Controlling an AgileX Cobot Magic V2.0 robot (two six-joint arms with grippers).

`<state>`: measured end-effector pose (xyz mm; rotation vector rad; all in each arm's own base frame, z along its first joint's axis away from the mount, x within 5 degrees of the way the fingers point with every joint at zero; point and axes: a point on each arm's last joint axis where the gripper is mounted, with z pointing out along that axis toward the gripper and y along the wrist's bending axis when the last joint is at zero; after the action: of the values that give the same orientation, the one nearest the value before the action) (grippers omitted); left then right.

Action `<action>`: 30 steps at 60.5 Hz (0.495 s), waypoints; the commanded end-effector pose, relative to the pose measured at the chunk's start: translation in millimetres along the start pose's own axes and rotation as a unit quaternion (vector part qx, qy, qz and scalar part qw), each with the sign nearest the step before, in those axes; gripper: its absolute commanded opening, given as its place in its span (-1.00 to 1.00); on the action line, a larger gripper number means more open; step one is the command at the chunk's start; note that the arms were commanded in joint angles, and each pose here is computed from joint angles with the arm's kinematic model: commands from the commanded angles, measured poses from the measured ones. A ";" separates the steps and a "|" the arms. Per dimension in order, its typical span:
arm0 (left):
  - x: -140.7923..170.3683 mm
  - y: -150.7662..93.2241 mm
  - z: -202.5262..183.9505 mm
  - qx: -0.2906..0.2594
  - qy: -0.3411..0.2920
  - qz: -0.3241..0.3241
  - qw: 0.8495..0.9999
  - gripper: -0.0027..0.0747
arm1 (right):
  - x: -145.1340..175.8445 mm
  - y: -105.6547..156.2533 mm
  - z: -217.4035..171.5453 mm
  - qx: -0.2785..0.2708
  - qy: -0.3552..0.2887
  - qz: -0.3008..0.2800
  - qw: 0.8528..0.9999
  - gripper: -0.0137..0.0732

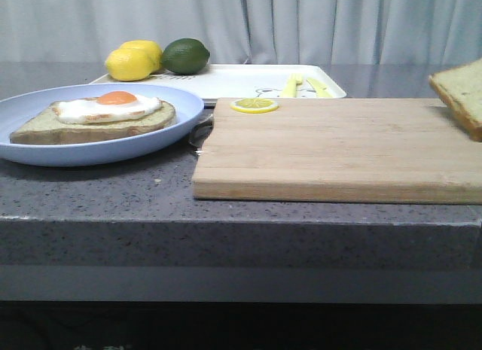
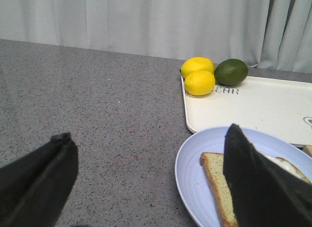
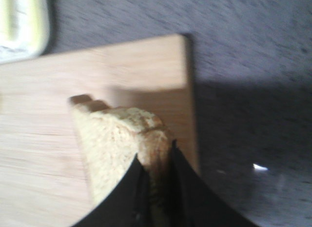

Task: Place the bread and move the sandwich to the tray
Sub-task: 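Grasp the bread slice edge with the right gripper and lift it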

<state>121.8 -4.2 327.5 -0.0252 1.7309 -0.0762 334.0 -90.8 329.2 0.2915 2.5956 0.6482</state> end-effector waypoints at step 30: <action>-17.0 -1.6 -1.3 0.005 -0.054 -0.006 0.998 0.58 | 28.6 139.9 -22.2 -0.284 -0.007 -0.068 0.956 -0.86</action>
<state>121.8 -4.2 327.5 -0.0252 1.7309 -0.0762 328.3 -2.4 380.5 0.0957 2.3356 1.0966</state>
